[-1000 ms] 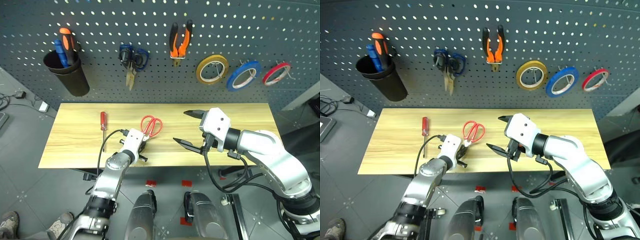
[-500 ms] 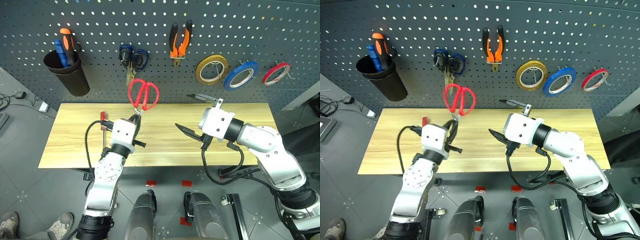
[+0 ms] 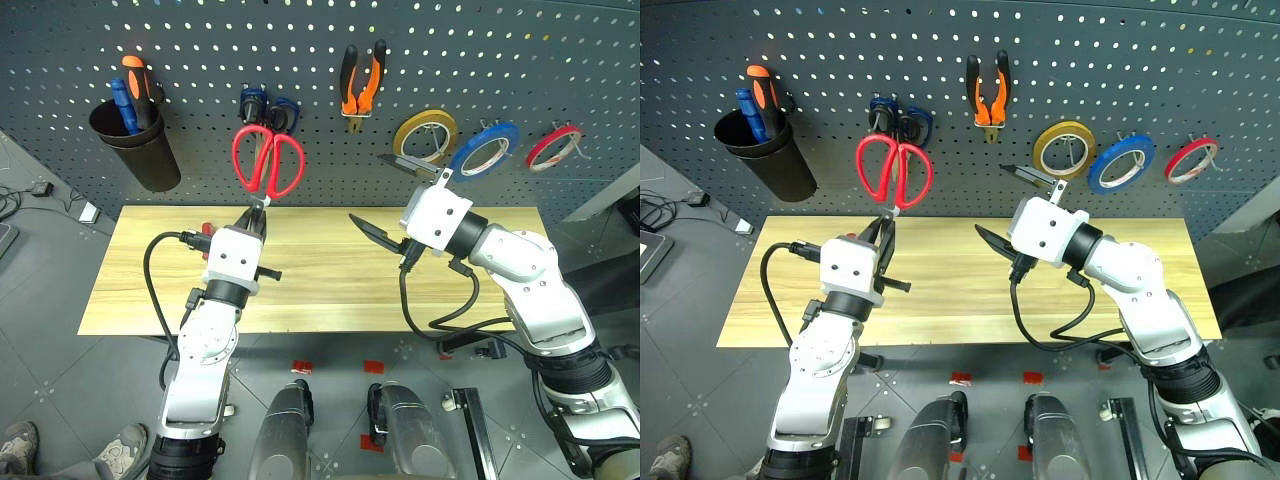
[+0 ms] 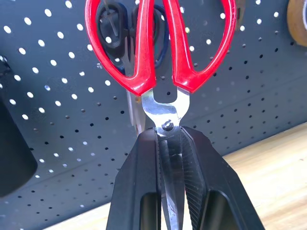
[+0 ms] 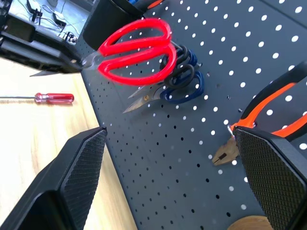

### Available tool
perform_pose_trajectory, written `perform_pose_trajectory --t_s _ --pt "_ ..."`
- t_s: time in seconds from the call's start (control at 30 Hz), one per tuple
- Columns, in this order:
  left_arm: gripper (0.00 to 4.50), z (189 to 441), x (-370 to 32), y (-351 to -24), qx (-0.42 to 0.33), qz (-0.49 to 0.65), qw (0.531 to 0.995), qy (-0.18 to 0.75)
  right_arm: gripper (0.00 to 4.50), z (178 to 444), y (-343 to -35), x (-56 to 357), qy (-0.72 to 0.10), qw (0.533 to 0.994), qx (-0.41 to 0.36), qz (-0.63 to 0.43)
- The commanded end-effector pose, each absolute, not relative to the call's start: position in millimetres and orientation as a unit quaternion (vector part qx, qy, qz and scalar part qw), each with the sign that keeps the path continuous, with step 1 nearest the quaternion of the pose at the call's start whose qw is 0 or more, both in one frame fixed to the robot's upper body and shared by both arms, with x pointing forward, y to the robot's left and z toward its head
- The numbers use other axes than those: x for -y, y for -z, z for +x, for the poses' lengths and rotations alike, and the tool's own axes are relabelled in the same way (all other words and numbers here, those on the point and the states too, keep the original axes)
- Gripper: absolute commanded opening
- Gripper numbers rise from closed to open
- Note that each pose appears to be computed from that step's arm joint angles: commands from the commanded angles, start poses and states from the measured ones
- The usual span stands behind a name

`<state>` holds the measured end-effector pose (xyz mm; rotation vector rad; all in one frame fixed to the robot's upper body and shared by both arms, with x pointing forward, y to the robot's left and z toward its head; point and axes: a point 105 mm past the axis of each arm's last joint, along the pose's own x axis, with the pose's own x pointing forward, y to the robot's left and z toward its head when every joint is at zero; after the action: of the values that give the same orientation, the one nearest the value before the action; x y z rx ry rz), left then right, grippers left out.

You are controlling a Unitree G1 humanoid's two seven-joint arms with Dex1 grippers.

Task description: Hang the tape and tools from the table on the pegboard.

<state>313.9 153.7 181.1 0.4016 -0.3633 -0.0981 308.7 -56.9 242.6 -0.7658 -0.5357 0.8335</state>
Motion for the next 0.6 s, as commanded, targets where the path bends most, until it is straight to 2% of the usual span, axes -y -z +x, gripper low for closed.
perform_pose_trajectory --t_s 0.03,0.2,0.4,0.6 --pt "0.31 320.0 -153.8 -191.4 0.197 0.204 0.958 0.039 4.50 305.9 -263.4 57.0 -0.376 0.807 0.287 -0.353" --pt "0.31 334.8 -159.1 -197.5 0.203 0.210 0.956 0.024 4.50 307.6 -272.0 53.8 -0.375 0.811 0.295 -0.338" --pt "0.31 348.3 -161.2 -186.0 0.168 0.192 0.967 0.011 4.50 311.1 -277.4 53.5 -0.372 0.813 0.299 -0.333" --pt "2.20 359.0 -165.1 -177.4 0.136 0.172 0.976 0.010 4.50 310.5 -278.2 50.2 -0.378 0.812 0.301 -0.327"
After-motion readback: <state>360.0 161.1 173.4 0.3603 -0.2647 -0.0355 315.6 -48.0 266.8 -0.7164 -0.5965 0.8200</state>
